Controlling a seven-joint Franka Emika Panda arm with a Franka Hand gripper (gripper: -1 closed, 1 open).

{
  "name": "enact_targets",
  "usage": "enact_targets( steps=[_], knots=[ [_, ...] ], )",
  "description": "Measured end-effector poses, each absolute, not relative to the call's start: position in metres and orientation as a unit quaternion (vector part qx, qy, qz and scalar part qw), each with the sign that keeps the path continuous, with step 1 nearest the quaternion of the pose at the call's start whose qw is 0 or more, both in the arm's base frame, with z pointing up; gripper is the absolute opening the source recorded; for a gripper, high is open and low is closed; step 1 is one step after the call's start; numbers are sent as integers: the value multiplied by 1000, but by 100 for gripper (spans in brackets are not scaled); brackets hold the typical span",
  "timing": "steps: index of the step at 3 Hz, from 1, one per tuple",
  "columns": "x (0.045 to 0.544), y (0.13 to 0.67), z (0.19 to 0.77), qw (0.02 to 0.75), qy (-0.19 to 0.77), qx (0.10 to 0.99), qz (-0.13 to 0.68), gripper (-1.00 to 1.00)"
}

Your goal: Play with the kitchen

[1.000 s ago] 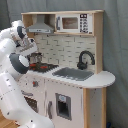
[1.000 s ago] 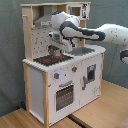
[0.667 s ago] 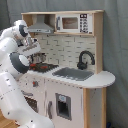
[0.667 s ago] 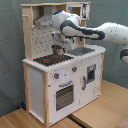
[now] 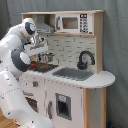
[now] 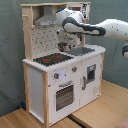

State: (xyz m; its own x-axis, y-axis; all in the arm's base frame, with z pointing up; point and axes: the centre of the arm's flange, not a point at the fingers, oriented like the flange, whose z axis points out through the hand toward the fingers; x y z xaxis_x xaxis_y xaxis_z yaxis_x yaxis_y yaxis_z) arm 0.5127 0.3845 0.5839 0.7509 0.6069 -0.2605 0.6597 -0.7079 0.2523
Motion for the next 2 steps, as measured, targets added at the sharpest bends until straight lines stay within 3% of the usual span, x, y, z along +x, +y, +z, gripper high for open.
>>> enact_targets(
  steps=[2],
  knots=[
    [499,352,580,163,341,919,-112,-100]
  ],
)
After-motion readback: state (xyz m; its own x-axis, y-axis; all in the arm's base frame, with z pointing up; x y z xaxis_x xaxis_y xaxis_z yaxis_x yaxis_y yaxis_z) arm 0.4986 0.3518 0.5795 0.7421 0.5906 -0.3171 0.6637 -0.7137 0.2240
